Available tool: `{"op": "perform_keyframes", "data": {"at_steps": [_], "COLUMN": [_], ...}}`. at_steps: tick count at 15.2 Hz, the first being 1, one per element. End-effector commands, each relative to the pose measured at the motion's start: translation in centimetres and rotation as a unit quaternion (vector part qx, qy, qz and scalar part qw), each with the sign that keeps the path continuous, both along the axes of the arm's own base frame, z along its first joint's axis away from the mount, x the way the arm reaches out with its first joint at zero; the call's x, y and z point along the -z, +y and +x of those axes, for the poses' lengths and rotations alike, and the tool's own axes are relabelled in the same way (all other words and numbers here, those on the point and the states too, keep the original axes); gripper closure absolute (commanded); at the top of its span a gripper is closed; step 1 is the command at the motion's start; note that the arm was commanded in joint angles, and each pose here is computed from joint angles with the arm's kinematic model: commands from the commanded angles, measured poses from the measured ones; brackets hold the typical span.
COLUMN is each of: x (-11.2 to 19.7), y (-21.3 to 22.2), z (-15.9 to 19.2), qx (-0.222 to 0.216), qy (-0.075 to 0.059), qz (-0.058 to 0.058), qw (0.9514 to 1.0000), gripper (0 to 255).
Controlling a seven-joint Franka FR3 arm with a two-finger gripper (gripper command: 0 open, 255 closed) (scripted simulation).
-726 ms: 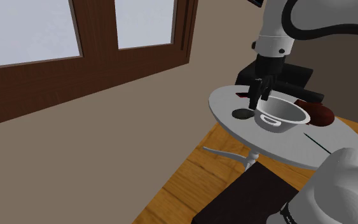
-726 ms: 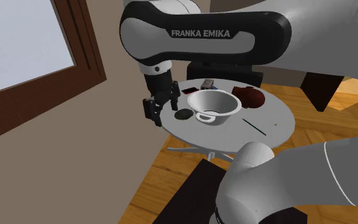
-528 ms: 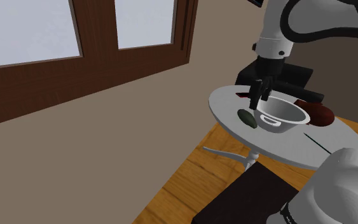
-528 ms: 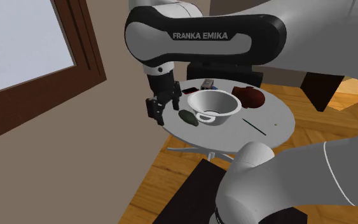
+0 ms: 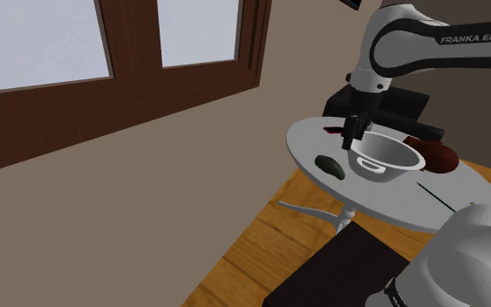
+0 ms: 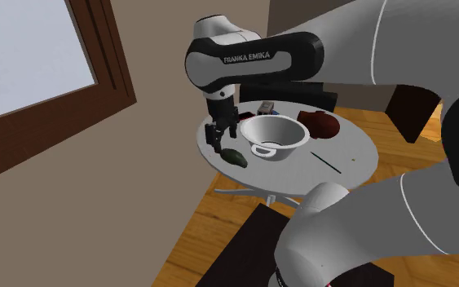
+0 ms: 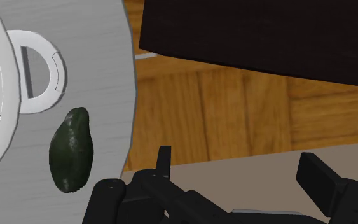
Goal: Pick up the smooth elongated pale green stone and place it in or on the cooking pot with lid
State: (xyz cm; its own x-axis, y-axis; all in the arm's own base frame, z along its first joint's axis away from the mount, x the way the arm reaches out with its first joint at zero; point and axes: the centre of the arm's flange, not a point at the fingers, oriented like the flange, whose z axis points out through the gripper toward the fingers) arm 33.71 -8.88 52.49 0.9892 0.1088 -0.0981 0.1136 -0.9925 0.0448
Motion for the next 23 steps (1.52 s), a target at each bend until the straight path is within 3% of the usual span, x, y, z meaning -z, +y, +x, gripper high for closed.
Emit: {"op": "perform_keyframes", "data": {"at_steps": [1,23], "x": [1.1,14.7], "y": [-2.4,-26.6], "z": [0.9,11.7], "qx": [-0.005,-0.047], "qy": [-0.002,-0.023], "qz": [0.004,0.049], "qw": [1.0,0.9974], "gripper": [0,0]}}
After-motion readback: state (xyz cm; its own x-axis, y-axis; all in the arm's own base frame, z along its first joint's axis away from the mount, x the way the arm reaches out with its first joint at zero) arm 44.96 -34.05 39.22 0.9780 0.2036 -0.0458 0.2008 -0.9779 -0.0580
